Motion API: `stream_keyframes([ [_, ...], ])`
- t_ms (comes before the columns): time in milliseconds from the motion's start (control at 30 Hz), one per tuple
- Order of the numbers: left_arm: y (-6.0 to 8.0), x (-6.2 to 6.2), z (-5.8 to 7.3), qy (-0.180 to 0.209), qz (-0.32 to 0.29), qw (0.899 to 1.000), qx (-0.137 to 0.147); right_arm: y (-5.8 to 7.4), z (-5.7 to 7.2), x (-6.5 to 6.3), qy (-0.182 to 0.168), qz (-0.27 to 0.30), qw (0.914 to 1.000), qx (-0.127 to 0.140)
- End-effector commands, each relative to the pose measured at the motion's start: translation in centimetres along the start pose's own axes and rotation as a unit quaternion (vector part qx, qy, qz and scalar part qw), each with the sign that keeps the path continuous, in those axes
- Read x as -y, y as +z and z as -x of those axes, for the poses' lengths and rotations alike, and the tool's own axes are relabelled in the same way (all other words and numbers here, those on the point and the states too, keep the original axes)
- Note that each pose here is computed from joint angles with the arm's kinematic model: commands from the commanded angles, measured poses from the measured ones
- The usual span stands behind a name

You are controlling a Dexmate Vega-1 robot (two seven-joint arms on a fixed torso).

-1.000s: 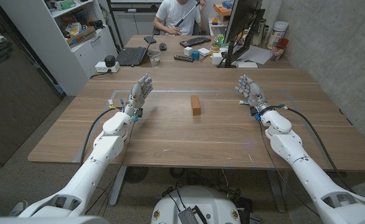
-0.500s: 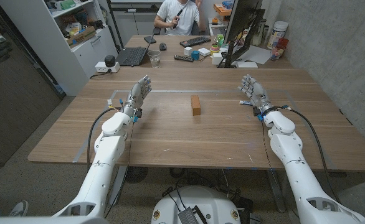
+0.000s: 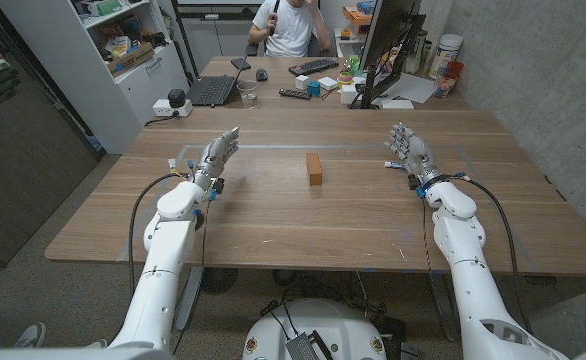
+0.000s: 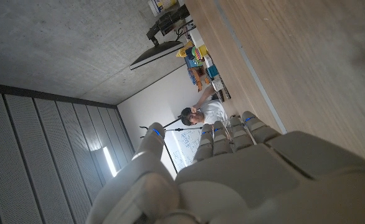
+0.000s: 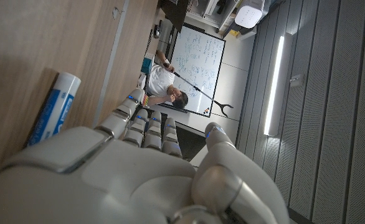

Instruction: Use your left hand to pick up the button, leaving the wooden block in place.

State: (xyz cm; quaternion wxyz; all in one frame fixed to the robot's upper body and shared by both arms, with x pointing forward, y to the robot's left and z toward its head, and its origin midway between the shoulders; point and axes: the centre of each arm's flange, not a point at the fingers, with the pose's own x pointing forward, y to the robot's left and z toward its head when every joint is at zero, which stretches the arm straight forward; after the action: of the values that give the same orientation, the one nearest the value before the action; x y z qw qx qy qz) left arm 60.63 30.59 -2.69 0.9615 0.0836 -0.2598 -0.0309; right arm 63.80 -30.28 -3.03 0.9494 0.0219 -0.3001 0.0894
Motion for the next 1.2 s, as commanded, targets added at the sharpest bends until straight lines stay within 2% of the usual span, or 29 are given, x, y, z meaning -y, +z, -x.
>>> stream_keyframes([
  [33,1.7,-1.1,2.6,0.029,-0.105,0.994,0.001,-0.2,0.3,-0.2,-0.001,-0.003,1.0000,-0.002],
  [167,2.4,-1.0,3.6,0.038,-0.161,0.986,0.001,-0.4,0.4,-0.4,0.001,-0.001,1.0000,-0.005],
  [233,2.6,-1.1,4.7,0.045,-0.191,0.981,0.002,-0.5,0.5,-0.4,0.000,0.000,1.0000,-0.007],
  [300,2.6,-1.1,5.1,0.046,-0.197,0.979,0.000,-0.5,0.5,-0.4,0.000,0.002,1.0000,-0.007],
  [367,2.4,-1.1,6.1,0.056,-0.210,0.976,0.000,-0.5,0.6,-0.4,0.000,0.002,1.0000,-0.009],
  [500,2.0,-1.1,7.1,0.050,-0.195,0.979,-0.004,-0.5,0.5,-0.7,0.003,0.003,0.9999,-0.010],
  [633,2.0,-1.1,8.3,0.067,-0.238,0.969,-0.001,-0.3,0.3,-0.9,0.007,0.007,0.9999,-0.009],
  [800,2.6,-0.8,10.0,0.098,-0.318,0.943,0.011,-0.4,0.3,-1.0,0.010,0.006,0.9999,-0.010],
  [900,2.7,-0.4,10.9,0.119,-0.387,0.914,0.026,-0.3,0.2,-1.1,0.010,0.007,0.9999,-0.010],
  [967,2.8,-0.4,11.3,0.133,-0.411,0.902,0.029,-0.3,0.2,-1.2,0.011,0.008,0.9999,-0.010],
  [1000,2.8,-0.3,11.5,0.145,-0.423,0.893,0.041,-0.3,0.2,-1.2,0.009,0.006,0.9999,-0.011],
  [1067,3.0,0.3,11.8,0.172,-0.459,0.870,0.061,-0.3,0.1,-1.3,0.012,0.007,0.9998,-0.011],
  [1167,3.3,0.9,12.0,0.181,-0.493,0.847,0.077,-0.4,0.0,-1.6,0.012,0.005,0.9999,-0.010],
  [1200,3.3,1.1,12.1,0.180,-0.501,0.843,0.080,-0.4,0.0,-1.6,0.016,0.007,0.9998,-0.009],
])
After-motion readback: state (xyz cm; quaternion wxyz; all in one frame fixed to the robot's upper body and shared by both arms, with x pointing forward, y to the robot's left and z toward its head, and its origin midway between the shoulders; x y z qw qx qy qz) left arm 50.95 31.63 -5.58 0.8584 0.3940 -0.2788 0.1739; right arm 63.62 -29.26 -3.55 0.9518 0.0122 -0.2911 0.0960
